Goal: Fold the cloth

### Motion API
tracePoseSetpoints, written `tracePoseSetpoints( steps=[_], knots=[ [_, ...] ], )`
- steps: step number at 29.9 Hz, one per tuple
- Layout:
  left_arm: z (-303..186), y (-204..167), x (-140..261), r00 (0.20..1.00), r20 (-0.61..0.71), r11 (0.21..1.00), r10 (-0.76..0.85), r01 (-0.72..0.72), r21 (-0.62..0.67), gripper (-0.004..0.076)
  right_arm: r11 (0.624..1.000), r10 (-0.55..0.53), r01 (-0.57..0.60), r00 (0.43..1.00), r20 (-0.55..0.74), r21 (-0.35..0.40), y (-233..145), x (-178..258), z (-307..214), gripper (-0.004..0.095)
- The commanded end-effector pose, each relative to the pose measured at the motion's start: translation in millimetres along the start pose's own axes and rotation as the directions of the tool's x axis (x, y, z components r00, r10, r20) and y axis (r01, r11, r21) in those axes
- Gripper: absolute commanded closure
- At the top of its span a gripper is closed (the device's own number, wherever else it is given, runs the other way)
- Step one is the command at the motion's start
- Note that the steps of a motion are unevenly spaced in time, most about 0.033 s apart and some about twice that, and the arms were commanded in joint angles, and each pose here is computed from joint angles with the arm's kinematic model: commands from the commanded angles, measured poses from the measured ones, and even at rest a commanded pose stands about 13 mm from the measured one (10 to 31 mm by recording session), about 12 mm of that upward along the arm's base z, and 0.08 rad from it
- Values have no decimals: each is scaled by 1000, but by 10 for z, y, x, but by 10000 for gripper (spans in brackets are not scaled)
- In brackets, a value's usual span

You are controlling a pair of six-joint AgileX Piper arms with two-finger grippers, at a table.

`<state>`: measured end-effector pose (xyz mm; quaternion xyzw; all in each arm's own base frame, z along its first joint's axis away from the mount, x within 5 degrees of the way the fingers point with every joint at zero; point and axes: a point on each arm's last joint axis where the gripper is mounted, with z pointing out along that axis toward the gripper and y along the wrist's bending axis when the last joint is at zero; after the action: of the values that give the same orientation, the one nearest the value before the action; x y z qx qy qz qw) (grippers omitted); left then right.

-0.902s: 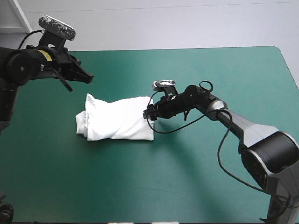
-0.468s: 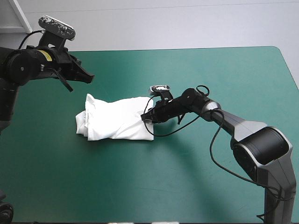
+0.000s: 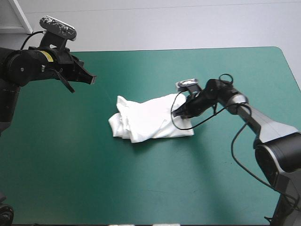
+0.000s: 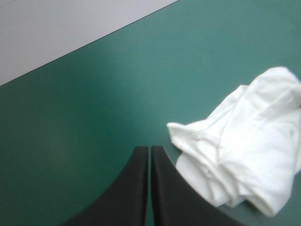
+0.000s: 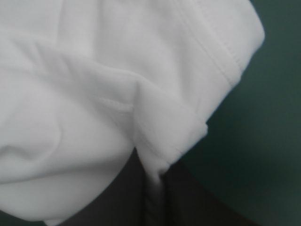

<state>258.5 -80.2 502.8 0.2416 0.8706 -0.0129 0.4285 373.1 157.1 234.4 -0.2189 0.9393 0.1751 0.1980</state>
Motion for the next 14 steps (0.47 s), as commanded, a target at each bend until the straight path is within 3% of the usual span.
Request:
tracePoseSetpoints(
  steps=[1,4,8,11,14],
  knots=[
    [-203,-15,12,1000,18,1000,-11,11,5,705,992,39,-48,996,77,118,-372,9,-719,920],
    [-203,-15,12,1000,18,1000,-3,3,5,705,957,121,-137,990,79,256,-833,231,-1142,920],
    [-203,-15,12,1000,18,1000,1,-1,5,705,860,276,-314,949,149,402,-1356,641,-1701,920],
    [-203,-15,12,1000,18,1000,3,-4,4,705,790,359,-423,906,225,444,-1570,890,-2022,920],
    [-203,-14,10,1000,20,1000,12,-12,4,705,760,387,-461,887,252,458,-1659,999,-2146,920]
  ],
)
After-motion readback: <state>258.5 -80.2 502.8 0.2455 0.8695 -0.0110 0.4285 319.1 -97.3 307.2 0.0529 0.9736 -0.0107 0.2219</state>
